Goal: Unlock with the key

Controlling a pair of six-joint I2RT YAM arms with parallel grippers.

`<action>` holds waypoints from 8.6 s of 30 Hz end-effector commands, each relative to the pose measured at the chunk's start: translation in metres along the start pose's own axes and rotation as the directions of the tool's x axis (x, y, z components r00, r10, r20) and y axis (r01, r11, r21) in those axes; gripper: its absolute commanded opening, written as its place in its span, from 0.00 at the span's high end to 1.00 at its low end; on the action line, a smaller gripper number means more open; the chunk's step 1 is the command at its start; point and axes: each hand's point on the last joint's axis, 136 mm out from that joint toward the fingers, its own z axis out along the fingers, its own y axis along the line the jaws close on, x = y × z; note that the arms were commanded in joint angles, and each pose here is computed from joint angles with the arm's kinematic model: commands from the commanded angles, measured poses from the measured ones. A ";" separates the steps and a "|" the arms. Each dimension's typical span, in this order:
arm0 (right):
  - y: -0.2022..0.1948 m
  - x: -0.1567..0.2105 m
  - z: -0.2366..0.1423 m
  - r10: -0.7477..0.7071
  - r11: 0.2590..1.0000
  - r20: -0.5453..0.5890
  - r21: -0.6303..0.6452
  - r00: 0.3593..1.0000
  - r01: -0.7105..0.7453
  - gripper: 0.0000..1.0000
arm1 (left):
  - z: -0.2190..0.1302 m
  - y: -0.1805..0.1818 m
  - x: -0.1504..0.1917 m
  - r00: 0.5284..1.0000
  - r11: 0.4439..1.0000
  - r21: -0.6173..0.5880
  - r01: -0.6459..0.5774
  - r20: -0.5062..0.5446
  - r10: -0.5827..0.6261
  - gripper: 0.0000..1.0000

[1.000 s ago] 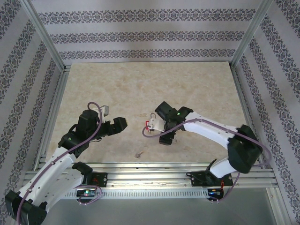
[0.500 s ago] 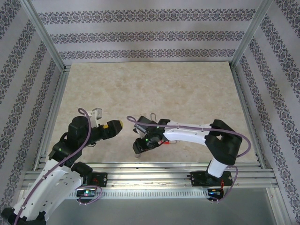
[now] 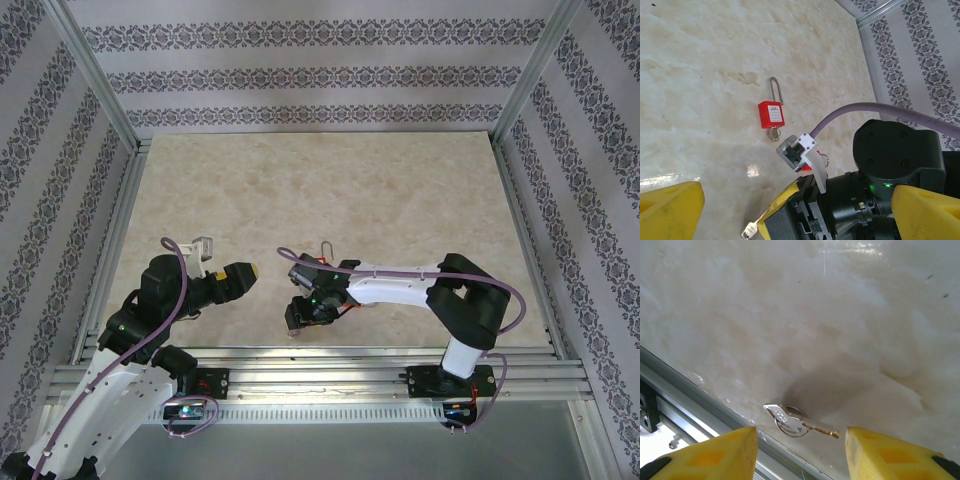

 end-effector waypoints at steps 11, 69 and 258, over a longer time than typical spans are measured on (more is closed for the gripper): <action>-0.010 0.002 0.020 0.032 0.999 -0.034 -0.022 0.999 -0.033 0.58 | 0.002 0.007 0.001 1.000 1.000 -0.027 0.015 -0.003 -0.015 0.04; 0.078 -0.101 -0.263 0.257 0.804 0.563 -0.576 0.785 0.150 1.00 | 0.065 -0.137 -0.040 0.995 0.742 0.669 -0.035 0.089 -0.033 0.42; 0.007 -0.077 -0.195 -0.997 -0.073 -0.021 0.490 -0.072 0.868 0.94 | 0.114 -0.094 0.029 0.908 0.899 0.434 -0.063 -0.349 0.232 1.00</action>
